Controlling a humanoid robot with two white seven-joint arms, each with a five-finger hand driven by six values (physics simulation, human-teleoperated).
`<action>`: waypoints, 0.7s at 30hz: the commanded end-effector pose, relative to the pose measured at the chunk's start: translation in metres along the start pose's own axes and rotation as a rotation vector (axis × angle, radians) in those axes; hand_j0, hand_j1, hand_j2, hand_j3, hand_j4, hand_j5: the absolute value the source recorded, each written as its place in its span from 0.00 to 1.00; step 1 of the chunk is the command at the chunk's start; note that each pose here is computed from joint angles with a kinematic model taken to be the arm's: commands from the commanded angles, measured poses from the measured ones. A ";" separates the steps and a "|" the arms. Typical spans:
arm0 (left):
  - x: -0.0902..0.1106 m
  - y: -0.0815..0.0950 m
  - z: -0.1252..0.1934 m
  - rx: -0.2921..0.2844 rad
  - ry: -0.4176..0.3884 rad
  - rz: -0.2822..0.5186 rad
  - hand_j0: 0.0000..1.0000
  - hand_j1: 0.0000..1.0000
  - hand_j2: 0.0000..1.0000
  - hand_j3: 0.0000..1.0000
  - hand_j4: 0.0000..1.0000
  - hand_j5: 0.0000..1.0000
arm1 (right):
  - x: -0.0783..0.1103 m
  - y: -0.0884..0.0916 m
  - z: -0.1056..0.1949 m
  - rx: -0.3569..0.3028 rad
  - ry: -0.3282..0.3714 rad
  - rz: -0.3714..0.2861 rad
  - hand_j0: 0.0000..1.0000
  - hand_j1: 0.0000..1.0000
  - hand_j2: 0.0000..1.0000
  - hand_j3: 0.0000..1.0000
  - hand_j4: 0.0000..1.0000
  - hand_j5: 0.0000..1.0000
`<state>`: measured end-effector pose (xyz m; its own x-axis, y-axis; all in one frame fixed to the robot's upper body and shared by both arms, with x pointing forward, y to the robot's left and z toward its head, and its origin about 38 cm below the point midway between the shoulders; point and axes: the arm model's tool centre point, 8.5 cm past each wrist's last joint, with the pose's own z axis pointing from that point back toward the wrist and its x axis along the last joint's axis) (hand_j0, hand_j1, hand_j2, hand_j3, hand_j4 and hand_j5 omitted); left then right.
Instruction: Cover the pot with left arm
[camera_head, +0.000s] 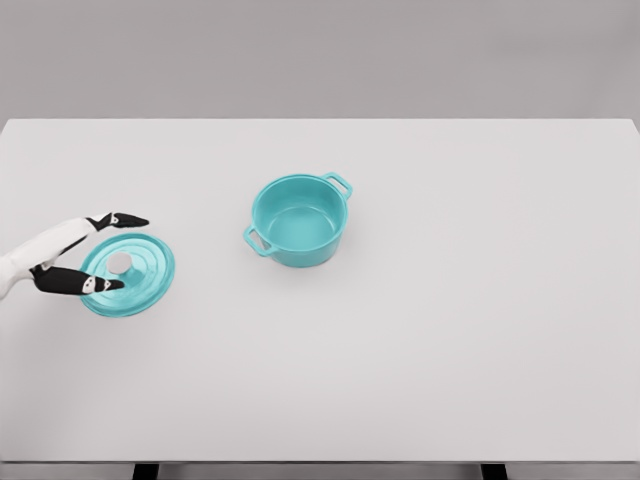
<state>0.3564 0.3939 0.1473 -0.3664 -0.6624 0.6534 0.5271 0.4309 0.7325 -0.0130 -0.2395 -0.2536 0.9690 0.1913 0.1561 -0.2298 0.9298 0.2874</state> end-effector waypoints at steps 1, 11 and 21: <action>-0.005 0.000 0.001 0.007 0.014 0.012 0.84 0.84 0.84 0.84 0.84 0.84 | 0.000 0.000 0.000 0.000 0.000 0.001 1.00 1.00 1.00 1.00 1.00 1.00; -0.006 -0.007 -0.003 0.013 0.004 0.032 0.81 0.81 0.81 0.81 0.81 0.81 | 0.000 0.000 0.000 0.000 0.000 0.001 1.00 1.00 1.00 1.00 1.00 1.00; -0.008 -0.008 -0.004 0.014 0.008 0.036 0.81 0.81 0.81 0.81 0.81 0.81 | 0.000 0.000 0.000 0.000 0.000 0.001 1.00 1.00 1.00 1.00 1.00 1.00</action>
<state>0.3573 0.3928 0.1357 -0.3452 -0.6526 0.6745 0.5296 0.4579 0.7141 -0.0130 -0.2395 -0.2536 0.9690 0.1913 0.1561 -0.2298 0.9298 0.2874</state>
